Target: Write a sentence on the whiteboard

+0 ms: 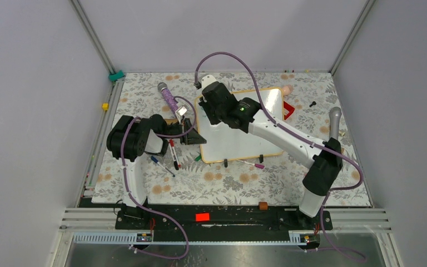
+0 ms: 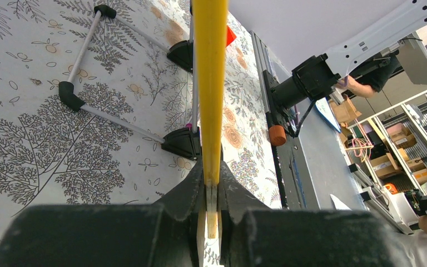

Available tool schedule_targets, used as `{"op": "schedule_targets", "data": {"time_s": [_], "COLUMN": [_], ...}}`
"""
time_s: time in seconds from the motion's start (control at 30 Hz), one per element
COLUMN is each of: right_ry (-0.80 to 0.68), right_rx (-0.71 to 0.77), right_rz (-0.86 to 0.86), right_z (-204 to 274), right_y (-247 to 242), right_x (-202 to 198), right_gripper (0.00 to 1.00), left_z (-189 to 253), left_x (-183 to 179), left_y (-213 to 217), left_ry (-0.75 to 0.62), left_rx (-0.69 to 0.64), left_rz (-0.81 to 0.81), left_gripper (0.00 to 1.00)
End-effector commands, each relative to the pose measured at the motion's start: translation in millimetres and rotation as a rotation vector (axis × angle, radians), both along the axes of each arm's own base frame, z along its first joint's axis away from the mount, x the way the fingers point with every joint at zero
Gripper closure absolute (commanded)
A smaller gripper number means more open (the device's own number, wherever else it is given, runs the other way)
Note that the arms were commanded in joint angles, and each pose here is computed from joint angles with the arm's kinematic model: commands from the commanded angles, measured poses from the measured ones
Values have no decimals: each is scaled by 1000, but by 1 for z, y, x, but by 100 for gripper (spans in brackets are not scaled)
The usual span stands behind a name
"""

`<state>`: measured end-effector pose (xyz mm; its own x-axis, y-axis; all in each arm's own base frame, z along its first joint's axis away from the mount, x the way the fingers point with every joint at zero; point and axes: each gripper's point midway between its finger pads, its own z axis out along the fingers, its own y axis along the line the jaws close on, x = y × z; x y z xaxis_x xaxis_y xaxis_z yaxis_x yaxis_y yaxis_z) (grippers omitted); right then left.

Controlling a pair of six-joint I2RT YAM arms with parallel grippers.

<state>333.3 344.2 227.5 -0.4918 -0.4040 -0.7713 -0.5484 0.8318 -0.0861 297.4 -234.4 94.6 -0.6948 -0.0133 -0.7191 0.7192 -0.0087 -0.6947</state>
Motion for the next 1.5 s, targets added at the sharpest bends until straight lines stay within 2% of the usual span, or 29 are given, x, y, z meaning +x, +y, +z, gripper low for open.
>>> {"op": "schedule_targets", "data": {"time_s": [0.0,0.37,0.77,1.0,1.47], "right_ry": [-90,-143,-132,-132,-160], "right_rx": [86,17,-10,-78,-98], "right_rz": [-3,-107,-95,-128,-160], "right_z": [44,39,28,18,28], "right_y": [0,-8,-4,-10,-24], "right_x": [3,25,28,34,32], "right_gripper": [100,100,100,100,100], "left_z": [0,0,1,0,0], "left_x": [-9,-9,-8,-8,-8], "left_y": [3,3,3,4,3], "left_ry": [-13,-11,-10,-11,-9], "left_rx": [2,2,2,2,2], "left_rz": [-59,-60,-59,-57,-55], "left_gripper": [100,100,100,100,100]}}
